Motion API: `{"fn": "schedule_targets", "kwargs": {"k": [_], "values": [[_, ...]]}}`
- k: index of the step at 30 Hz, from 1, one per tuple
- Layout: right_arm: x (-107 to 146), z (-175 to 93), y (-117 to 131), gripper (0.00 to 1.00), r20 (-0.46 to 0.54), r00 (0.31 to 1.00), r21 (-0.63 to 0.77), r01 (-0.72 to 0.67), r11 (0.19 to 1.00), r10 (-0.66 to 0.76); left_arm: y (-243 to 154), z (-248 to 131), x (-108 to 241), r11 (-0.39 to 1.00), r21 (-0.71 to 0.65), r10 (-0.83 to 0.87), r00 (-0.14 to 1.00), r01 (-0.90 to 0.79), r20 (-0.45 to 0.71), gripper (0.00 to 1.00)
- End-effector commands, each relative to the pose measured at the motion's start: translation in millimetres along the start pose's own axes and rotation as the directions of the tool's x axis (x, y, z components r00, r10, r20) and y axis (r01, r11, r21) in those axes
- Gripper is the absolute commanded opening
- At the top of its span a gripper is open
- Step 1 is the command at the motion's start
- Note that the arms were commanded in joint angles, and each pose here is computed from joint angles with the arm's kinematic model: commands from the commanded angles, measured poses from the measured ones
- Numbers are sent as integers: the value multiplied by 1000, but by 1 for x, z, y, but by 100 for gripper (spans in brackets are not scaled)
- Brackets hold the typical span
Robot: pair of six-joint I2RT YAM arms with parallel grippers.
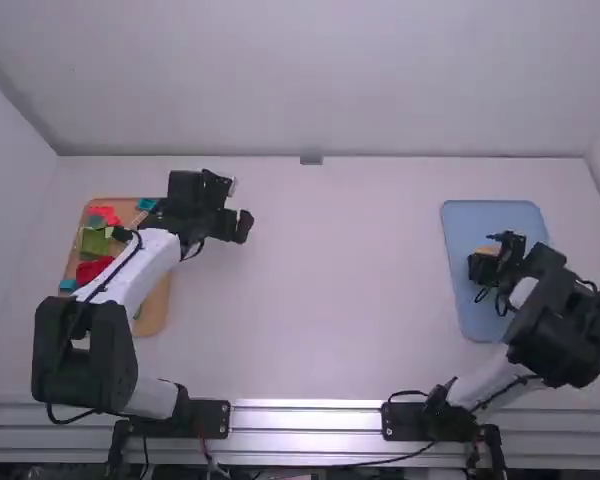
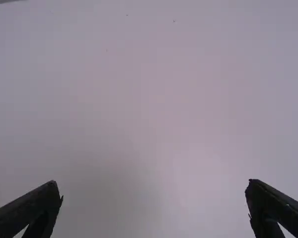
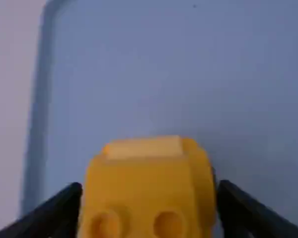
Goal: Assemble lego blocks to make yellow taxi
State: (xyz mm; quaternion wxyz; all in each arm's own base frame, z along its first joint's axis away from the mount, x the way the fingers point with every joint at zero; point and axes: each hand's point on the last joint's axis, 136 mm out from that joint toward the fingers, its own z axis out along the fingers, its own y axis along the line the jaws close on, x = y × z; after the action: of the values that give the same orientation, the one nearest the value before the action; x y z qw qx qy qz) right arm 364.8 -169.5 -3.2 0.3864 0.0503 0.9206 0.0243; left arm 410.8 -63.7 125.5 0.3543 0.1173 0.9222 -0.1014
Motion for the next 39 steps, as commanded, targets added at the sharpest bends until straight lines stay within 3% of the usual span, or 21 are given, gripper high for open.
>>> {"fn": "schedule_targets", "kwargs": {"k": [1,2,9,12,16,22,30,39], "values": [[-18,-1,-5,90,27,998,2,-49,999,49,-3,-1,4,1000,16,15,1000,-15,-9,99],[-20,-4,-5,99,20,998,0,-51,999,51,-3,-2,4,1000,15,15,1000,-15,-10,99],[-47,-39,17,99,-94,995,20,-25,999,27,-5,-19,-4,1000,4,29,999,-29,21,99],[-63,-57,42,99,-126,992,27,33,999,-29,-12,-32,-7,996,7,92,995,-92,32,99],[-86,-83,91,99,-112,980,3,163,987,-162,-17,-56,-11,992,-1,124,991,-124,58,99],[-106,-126,187,99,-14,906,-67,421,905,-423,-6,-93,-5,986,-164,35,998,-27,49,99],[-112,-171,266,99,136,800,-76,596,799,-584,-23,-130,-9,989,-137,68,991,-52,116,99],[-116,-181,251,89,222,868,-89,472,877,-444,17,-150,-5,959,-256,-60,969,122,239,90]]}}
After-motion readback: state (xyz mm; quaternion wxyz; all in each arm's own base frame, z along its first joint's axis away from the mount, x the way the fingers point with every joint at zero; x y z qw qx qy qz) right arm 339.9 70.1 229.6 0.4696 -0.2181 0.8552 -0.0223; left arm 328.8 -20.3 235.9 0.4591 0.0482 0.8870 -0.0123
